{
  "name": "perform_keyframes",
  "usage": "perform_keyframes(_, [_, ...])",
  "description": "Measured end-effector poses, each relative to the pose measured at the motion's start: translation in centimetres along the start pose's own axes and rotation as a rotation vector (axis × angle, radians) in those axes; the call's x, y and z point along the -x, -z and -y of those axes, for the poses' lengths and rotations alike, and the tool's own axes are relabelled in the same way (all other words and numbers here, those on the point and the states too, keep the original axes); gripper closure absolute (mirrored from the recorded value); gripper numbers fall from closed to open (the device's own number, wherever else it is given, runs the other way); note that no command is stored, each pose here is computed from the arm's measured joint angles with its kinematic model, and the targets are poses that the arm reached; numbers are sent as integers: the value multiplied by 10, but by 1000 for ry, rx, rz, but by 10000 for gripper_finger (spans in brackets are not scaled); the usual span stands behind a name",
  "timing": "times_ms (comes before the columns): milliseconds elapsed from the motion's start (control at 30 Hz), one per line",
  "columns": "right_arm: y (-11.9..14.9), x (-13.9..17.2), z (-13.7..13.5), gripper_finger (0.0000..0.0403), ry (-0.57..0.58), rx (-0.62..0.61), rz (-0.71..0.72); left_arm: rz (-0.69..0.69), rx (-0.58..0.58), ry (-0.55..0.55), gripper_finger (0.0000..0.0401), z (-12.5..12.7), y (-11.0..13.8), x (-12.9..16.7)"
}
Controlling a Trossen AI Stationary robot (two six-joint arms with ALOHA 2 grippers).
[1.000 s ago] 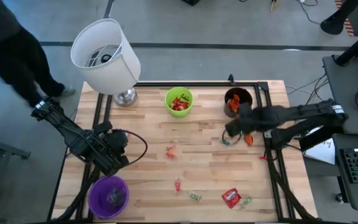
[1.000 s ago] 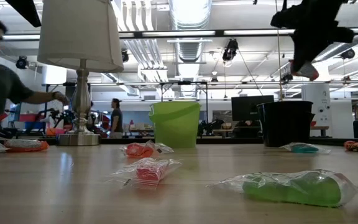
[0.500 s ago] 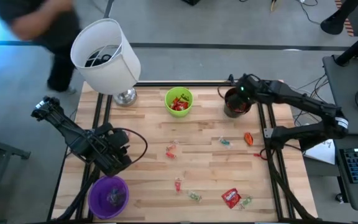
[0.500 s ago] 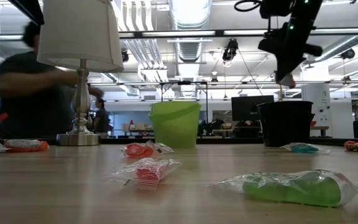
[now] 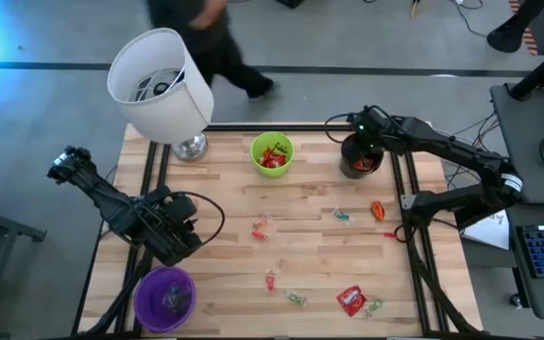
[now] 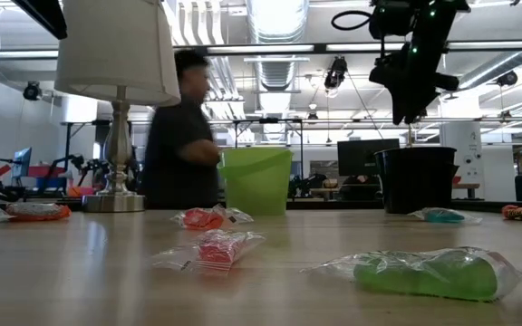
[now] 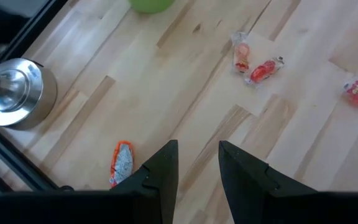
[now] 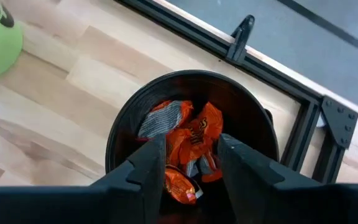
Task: Sort candy
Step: Put the red gummy candy into the violet bucket
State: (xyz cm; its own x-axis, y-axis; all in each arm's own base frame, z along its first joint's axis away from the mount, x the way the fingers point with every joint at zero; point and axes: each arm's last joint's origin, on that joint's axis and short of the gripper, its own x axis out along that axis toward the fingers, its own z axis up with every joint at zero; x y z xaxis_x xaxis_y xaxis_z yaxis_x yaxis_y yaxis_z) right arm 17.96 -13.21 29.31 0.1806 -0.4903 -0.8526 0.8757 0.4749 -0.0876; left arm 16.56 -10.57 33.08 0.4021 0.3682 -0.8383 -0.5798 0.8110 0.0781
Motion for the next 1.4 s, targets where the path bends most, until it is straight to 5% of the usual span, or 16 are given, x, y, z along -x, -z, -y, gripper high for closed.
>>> perform_keyframes(500, [-11,60,-10,265,-69,-55,11,2,29,-42,270,4,-7,-10])
perform_keyframes(767, [4,72,-23,265,-128,-11,-79,18,-314,-26,270,39,-11,-34])
perform_keyframes(967, [11,75,-28,263,-133,46,-105,-27,-263,-90,270,45,-27,-63])
perform_keyframes(1400, [24,78,-23,257,-81,181,-219,-117,-323,222,289,46,-83,-121])
